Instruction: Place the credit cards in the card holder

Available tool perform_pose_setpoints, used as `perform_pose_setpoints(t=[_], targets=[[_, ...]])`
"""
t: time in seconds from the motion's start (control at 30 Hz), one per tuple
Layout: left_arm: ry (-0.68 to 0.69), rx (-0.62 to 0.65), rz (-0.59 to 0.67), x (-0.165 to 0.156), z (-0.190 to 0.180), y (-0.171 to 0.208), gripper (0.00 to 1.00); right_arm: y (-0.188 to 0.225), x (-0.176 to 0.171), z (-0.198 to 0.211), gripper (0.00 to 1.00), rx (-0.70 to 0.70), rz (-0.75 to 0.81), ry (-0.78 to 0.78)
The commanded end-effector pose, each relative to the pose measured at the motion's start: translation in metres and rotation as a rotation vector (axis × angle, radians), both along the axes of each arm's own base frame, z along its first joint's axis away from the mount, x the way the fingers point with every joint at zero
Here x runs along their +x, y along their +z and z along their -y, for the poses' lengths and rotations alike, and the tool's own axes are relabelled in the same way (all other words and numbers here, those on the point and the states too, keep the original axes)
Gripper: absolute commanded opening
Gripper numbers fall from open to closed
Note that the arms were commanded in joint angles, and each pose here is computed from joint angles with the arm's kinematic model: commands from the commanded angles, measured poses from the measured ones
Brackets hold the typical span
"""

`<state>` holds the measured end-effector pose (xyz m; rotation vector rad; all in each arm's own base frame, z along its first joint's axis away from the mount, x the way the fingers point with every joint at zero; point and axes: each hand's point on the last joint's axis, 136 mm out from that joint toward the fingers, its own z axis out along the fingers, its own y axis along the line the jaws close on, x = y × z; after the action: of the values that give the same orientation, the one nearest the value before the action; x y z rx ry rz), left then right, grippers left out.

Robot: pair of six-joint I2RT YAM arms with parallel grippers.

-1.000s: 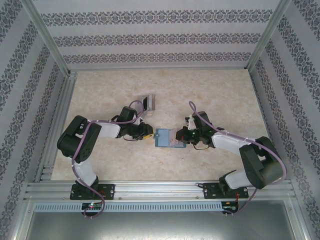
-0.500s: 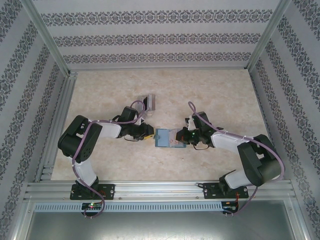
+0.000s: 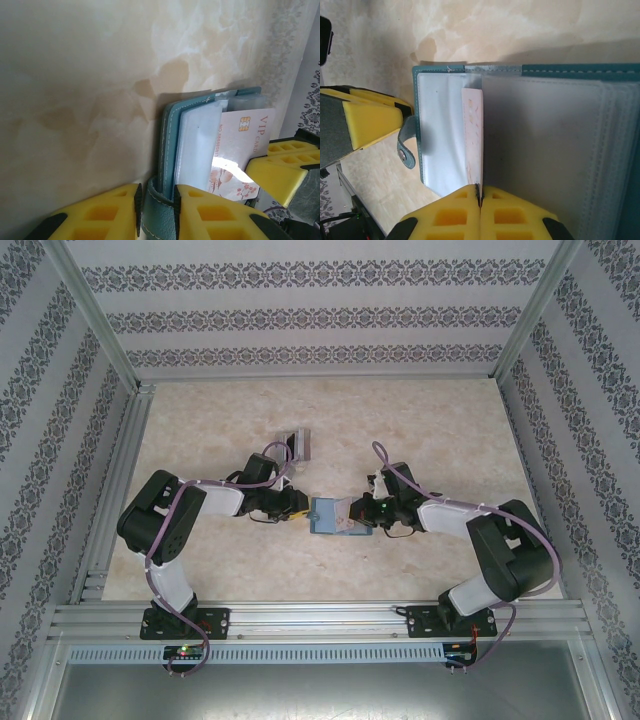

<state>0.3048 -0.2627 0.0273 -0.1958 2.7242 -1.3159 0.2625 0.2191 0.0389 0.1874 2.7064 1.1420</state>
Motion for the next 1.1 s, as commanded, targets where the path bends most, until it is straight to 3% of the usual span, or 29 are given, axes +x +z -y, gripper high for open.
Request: perform_pose_setpoints(t=[0.0,0.67,1.07], targets=[[-0.017,0.001,-0.015,-0.003,0.007,-0.005,0.26,-0.004,0.005,-0.001,0.06,-0.017,0.005,0.003],[-0.021,-0.003,-0.013,-0.003,0.009,-0.002,0.24,-0.022,-0.006,-0.027,0.09,-0.129,-0.009,0.069],[-0.02,0.011,-0.022,-0.005,0.007,-0.009,0.2,0.014,-0.008,-0.004,0.44,-0.274,0.07,0.088]])
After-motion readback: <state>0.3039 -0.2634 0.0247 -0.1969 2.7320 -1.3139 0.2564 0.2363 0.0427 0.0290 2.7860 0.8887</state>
